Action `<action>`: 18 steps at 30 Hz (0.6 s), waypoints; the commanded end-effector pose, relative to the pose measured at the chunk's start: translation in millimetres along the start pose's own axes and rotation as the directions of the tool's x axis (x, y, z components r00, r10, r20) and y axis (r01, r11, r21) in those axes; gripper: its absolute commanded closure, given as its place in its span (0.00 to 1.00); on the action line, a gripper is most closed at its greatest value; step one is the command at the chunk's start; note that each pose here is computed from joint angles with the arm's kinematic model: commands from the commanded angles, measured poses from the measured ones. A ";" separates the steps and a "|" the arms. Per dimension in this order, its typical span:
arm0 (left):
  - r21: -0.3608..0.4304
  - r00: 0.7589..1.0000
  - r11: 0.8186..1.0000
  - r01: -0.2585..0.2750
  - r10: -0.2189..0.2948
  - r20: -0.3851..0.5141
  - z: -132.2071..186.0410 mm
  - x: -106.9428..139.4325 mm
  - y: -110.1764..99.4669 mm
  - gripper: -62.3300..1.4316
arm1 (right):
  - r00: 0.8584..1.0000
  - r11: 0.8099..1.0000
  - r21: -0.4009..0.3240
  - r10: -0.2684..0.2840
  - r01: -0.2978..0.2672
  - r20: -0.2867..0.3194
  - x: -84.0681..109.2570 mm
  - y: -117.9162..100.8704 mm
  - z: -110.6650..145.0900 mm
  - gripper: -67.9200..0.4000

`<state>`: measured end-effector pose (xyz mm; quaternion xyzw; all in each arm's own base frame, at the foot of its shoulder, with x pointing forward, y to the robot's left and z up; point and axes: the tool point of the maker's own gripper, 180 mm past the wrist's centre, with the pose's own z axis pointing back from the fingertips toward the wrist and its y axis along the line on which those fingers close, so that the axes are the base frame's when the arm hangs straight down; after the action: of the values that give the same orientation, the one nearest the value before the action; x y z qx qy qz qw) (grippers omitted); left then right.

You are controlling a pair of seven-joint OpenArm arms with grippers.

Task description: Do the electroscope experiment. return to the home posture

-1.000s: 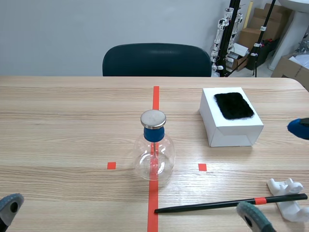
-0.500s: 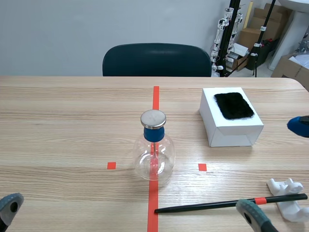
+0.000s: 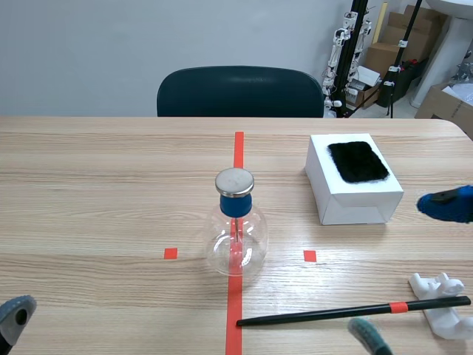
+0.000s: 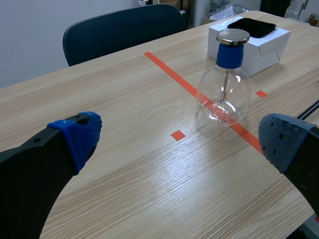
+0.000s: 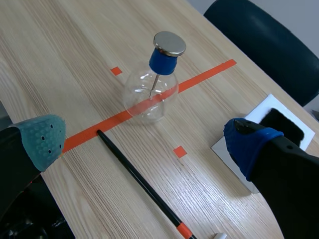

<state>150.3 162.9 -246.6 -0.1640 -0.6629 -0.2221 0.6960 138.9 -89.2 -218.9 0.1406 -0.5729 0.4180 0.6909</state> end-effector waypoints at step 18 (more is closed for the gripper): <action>0.000 0.996 1.000 0.001 -0.001 0.088 -7.4 24.5 -0.9 0.00 | 0.999 1.000 0.018 -0.020 0.019 0.042 8.8 7.3 -6.6 0.00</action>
<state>154.7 157.7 -231.9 -0.1715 -0.6807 -0.2177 0.6781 137.4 -78.3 -220.4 0.1548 -0.5736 0.4212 0.6853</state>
